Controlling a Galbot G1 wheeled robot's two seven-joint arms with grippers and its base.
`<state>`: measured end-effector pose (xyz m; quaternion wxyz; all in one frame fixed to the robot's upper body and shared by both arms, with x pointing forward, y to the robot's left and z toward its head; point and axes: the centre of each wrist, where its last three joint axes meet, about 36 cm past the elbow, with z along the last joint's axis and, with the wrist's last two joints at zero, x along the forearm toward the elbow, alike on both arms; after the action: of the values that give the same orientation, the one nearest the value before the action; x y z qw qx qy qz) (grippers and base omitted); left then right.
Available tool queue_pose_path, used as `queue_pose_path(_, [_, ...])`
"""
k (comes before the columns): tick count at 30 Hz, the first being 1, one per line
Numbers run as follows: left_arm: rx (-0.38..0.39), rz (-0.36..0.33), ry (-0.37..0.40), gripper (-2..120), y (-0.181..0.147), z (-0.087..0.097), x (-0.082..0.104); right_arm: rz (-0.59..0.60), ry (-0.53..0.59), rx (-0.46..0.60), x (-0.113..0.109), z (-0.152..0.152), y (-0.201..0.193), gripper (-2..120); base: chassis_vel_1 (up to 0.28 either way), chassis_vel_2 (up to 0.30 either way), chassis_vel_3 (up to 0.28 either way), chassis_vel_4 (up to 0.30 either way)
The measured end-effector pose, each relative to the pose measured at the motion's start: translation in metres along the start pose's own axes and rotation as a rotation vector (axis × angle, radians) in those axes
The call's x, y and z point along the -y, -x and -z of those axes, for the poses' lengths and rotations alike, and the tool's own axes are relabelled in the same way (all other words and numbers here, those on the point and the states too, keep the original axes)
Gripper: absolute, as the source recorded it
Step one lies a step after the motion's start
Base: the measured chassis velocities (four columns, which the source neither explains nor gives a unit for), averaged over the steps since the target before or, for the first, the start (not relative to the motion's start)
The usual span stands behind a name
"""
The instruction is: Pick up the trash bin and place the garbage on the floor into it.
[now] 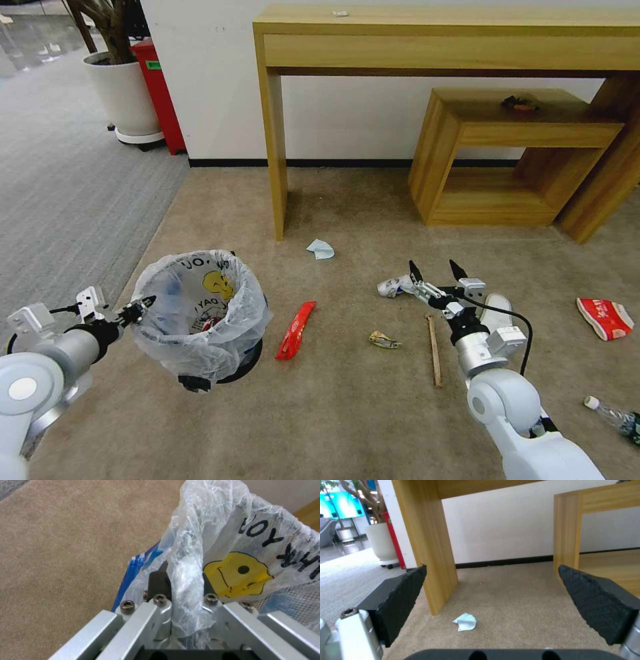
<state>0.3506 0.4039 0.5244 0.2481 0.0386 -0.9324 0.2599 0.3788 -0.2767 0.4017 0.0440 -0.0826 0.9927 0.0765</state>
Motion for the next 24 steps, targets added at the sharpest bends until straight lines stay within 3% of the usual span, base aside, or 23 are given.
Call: queue_pose_path(24, [-0.001, -0.005, 0.002, 3, -0.0013, -0.0015, 0.0017, 0.010, -0.001, 0.003, 0.0005, 0.0000, -0.0005, 100, 0.000, 0.000, 0.000, 0.000])
